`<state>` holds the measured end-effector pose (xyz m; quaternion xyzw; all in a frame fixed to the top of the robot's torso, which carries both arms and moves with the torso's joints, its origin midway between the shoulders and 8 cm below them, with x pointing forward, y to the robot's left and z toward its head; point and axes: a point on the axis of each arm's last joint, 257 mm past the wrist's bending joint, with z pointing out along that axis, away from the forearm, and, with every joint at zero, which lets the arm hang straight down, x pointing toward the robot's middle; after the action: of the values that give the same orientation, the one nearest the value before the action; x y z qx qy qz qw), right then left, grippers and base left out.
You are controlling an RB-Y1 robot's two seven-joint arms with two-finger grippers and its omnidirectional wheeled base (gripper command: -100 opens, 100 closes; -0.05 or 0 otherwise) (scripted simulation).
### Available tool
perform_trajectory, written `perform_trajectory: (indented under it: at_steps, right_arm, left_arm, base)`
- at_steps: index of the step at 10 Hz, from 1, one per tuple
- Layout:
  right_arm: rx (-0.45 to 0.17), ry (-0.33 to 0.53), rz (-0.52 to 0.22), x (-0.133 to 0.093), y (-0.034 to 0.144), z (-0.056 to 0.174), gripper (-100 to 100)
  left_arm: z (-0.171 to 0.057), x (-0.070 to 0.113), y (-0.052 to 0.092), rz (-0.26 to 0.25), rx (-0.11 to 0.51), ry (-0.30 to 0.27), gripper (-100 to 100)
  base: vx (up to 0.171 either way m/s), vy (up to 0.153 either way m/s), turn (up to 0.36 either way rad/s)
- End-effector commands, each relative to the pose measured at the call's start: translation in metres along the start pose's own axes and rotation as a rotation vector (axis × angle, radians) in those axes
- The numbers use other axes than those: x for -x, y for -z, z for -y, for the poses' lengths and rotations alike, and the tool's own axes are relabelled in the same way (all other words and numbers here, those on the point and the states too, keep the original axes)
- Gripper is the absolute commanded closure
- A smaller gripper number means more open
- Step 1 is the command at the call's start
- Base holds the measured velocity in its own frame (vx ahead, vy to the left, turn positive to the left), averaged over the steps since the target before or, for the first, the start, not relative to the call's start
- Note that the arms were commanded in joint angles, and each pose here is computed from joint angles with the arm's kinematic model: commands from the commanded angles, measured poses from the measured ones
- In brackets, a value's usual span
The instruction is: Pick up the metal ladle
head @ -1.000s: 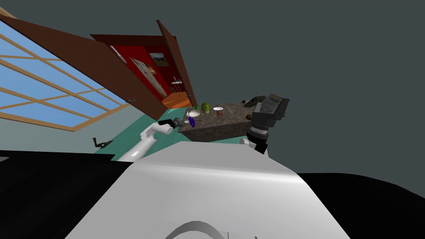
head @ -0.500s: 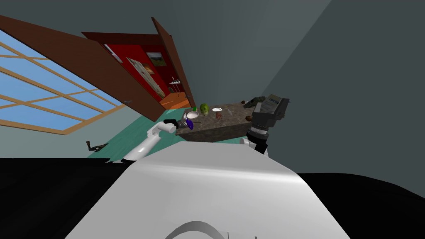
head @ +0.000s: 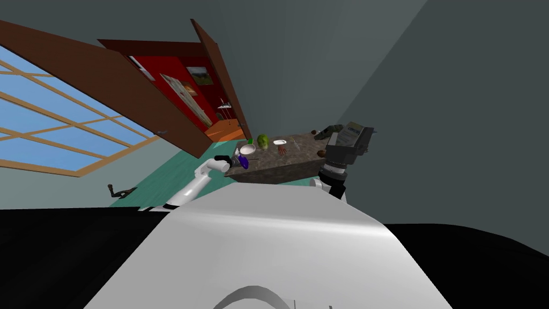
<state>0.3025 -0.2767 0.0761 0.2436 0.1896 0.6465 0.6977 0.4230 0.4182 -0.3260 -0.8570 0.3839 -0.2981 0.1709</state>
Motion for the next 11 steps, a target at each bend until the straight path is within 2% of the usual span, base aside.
perform_trajectory:
  at_steps: [1,2,3,7,8,9,10,11]
  right_arm:
    - [0.000,0.000,0.000,0.000,0.000,0.000,0]
    - [0.000,0.000,0.000,0.000,0.000,0.000,0]
    - [0.000,0.000,0.000,0.000,0.000,0.000,0]
    - [0.000,0.000,0.000,0.000,0.000,0.000,0]
    - [0.000,0.000,0.000,0.000,0.000,0.000,0]
    - [0.000,0.000,0.000,0.000,0.000,0.000,0]
    - [0.000,0.000,0.000,0.000,0.000,0.000,0]
    - [0.000,0.000,0.000,0.000,0.000,0.000,0]
  left_arm:
    - [-0.002,0.005,-0.006,0.000,-0.003,0.001,-100]
    - [-0.001,0.002,-0.003,0.000,-0.002,0.001,-100]
    - [0.000,0.002,-0.004,-0.001,-0.002,0.000,100]
    - [-0.001,0.001,-0.004,-0.003,-0.002,-0.003,100]
    - [-0.001,0.001,-0.004,-0.003,-0.003,-0.003,0]
    - [0.001,-0.001,0.003,-0.002,0.000,-0.003,100]
    - [0.003,-0.004,0.007,-0.002,0.002,-0.006,100]
    - [0.003,-0.001,0.004,-0.004,0.000,-0.006,100]
  base:
    - [0.027,0.000,-0.005]
    - [0.000,0.000,0.000]
    - [0.000,0.000,0.000]
    - [0.000,0.001,-0.003]
    - [0.000,0.000,0.000]
    - [-0.015,0.001,0.032]
    - [-0.025,0.000,0.041]
    - [-0.010,0.000,0.009]
